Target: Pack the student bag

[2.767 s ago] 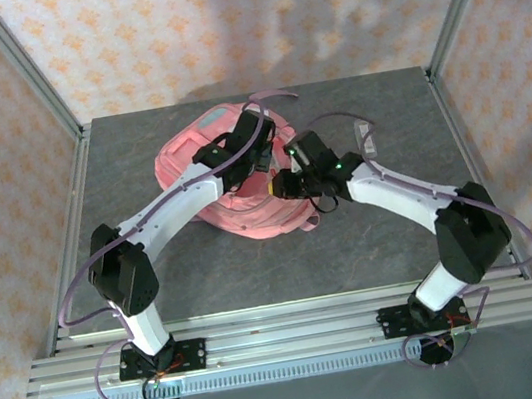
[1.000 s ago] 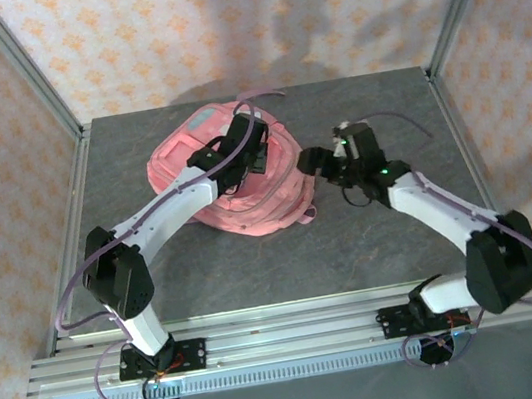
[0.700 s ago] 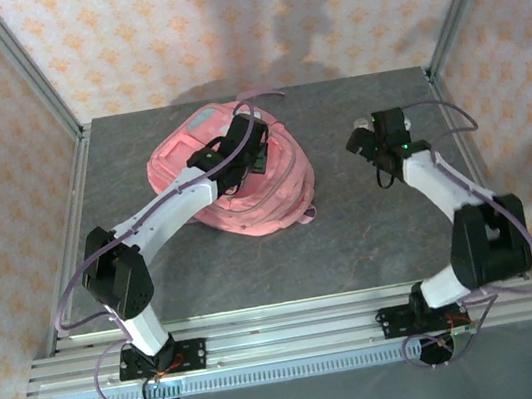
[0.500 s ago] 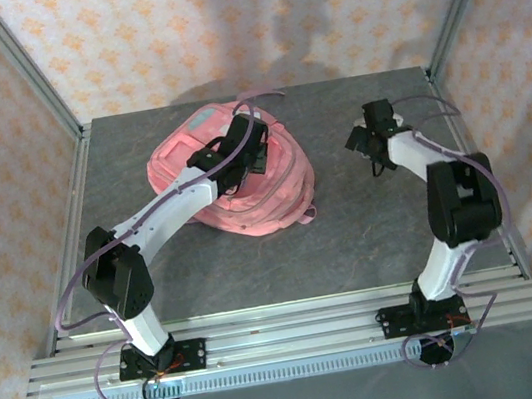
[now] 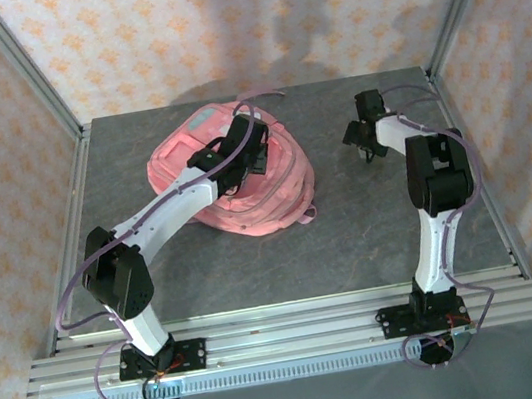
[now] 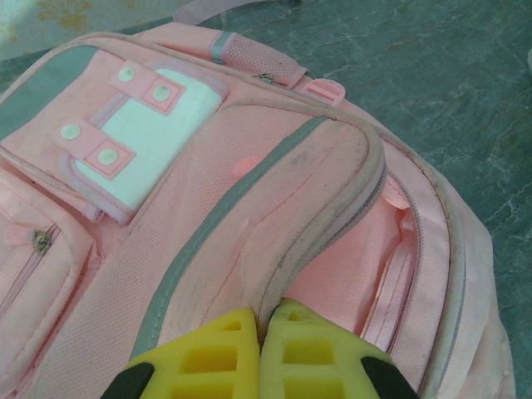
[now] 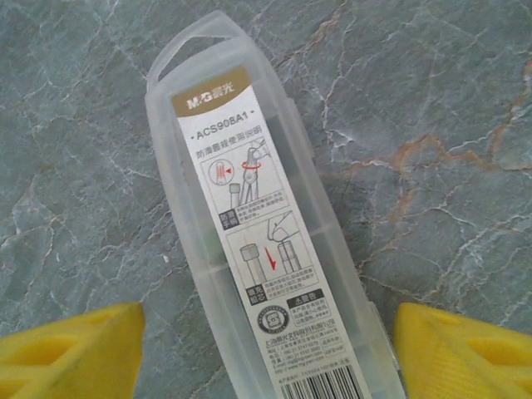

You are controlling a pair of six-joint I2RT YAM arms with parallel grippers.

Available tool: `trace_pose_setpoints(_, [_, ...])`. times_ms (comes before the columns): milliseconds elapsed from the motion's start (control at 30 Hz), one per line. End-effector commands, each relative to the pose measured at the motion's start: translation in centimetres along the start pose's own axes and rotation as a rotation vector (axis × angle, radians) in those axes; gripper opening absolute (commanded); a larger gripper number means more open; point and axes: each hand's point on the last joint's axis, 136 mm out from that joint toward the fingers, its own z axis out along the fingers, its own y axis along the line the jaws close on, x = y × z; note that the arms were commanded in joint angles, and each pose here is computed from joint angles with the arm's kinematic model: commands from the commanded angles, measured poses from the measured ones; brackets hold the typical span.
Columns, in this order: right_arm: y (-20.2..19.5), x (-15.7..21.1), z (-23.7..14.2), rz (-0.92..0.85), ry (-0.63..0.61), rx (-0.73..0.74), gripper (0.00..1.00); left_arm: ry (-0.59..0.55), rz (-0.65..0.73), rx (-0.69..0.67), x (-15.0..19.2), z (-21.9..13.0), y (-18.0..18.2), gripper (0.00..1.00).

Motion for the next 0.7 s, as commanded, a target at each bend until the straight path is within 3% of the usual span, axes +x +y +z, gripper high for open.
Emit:
trace_pose_setpoints(0, [-0.5,2.4,0.1,-0.026,0.065,0.020,0.72,-0.077,-0.061,0.020,-2.1,-1.6,0.2,0.00])
trace_pose_setpoints(133, [-0.7,3.9,0.0,-0.033,0.093,0.045,0.47,-0.078,-0.061,0.017,-2.1,-1.6,0.3,0.00])
trace_pose_setpoints(267, [-0.8,4.3,-1.0,-0.036,0.081,0.061,0.31,-0.076,-0.060,0.013,-2.0,-1.6,0.3,0.00])
trace_pose_setpoints(667, [2.0,3.8,-10.8,-0.053,-0.049,-0.123,0.29,-0.087,-0.059,0.014,-2.4,-1.3,0.3,0.00])
